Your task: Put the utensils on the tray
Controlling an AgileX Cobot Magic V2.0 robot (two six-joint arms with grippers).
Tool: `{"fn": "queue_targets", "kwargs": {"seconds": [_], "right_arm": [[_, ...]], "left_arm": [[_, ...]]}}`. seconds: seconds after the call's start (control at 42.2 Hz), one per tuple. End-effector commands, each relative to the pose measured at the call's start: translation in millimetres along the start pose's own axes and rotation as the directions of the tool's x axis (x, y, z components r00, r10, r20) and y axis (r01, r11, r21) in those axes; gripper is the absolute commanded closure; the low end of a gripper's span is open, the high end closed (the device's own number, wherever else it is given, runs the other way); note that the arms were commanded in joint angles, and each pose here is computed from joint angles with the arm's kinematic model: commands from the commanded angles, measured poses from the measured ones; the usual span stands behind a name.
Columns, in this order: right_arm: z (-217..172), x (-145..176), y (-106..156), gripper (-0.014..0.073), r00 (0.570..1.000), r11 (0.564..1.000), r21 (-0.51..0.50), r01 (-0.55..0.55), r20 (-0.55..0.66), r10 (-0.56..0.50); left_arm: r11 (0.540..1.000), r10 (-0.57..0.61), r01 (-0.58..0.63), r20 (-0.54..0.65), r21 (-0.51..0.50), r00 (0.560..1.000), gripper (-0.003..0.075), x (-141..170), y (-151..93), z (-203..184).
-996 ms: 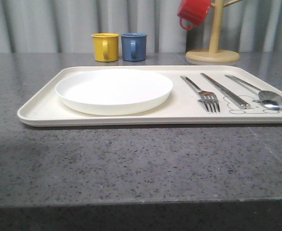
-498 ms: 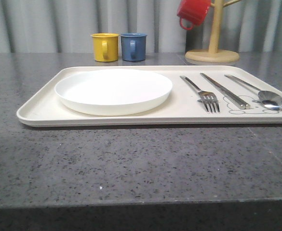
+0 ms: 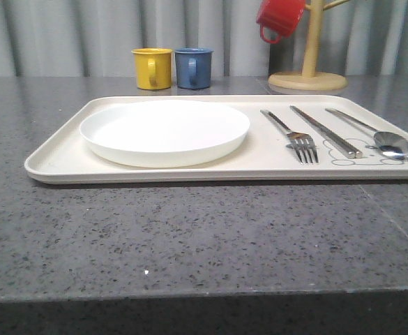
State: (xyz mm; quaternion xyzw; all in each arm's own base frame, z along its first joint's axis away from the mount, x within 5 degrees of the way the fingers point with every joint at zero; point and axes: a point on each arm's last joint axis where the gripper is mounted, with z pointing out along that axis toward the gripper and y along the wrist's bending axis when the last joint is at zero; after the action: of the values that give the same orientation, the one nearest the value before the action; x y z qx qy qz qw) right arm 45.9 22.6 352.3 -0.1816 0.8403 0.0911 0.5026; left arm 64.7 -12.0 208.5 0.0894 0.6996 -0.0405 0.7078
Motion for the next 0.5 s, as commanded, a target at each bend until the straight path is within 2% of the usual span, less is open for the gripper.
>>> {"fn": "queue_targets", "kwargs": {"seconds": [0.0, 0.474], "right_arm": [[-3.3, -11.7, -0.4, 0.0662, 0.997, 1.0, 0.004, 0.004, 0.077, -0.004], [-2.8, -11.5, -0.4, 0.0662, 0.997, 1.0, 0.003, 0.003, 0.071, -0.004]], "left_arm": [[0.997, -0.044, 0.051, 0.114, -0.053, 0.992, 0.0741, -6.3, 4.0, -4.1], [0.992, -0.037, 0.049, 0.107, -0.114, 0.994, 0.0741, -2.2, 6.3, -11.6]]}}
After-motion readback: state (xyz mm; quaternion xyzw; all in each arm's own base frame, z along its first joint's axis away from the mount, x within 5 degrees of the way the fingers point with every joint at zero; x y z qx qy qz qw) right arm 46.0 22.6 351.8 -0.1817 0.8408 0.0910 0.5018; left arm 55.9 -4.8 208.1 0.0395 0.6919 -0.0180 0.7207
